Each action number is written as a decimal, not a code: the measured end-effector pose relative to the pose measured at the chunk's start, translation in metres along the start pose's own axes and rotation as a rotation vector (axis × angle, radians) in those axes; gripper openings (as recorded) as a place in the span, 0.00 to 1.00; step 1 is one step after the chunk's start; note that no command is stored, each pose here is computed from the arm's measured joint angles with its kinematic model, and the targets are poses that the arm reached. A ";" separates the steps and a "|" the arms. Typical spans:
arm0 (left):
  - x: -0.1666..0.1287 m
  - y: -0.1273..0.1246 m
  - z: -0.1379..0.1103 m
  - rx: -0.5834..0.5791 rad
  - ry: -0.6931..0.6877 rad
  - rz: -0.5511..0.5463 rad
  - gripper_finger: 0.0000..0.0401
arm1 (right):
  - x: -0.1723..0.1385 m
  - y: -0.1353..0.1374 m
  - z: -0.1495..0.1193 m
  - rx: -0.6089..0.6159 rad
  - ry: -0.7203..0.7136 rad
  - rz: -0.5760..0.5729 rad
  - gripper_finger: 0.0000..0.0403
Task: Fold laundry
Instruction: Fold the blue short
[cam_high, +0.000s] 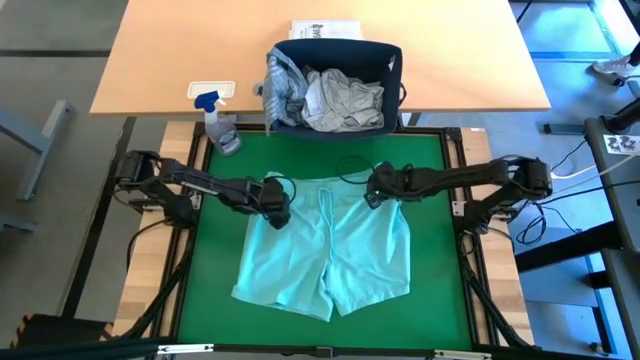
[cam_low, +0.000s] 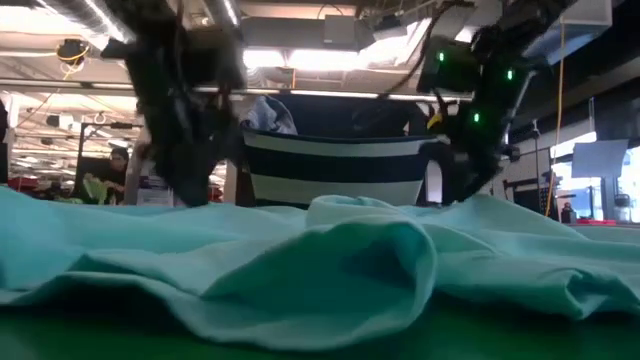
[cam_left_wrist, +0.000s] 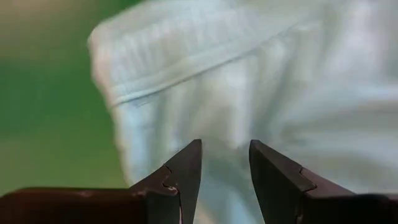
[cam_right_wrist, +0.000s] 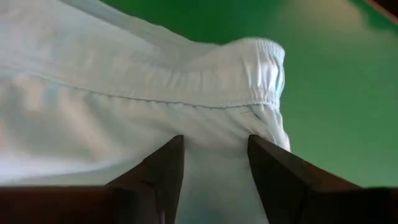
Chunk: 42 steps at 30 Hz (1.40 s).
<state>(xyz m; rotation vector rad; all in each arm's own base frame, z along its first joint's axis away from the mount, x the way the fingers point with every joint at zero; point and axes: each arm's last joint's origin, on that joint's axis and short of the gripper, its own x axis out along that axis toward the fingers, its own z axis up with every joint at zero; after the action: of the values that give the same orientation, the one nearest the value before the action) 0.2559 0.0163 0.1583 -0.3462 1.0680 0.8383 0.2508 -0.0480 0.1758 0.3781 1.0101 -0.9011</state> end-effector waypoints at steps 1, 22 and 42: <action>-0.008 -0.001 0.005 0.016 -0.014 -0.017 0.32 | -0.008 -0.001 0.004 -0.018 0.004 0.010 0.44; -0.073 -0.044 0.000 0.110 -0.132 -0.379 0.32 | -0.096 0.025 -0.086 -0.075 0.177 0.400 0.47; -0.047 -0.064 -0.006 0.037 -0.068 -0.361 0.41 | -0.081 0.022 -0.192 0.003 0.461 0.541 0.55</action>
<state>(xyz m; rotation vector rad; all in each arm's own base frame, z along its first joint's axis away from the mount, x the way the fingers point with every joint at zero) 0.2891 -0.0495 0.1876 -0.4601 0.9211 0.5032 0.1413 0.1283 0.1449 0.8410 1.2402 -0.3268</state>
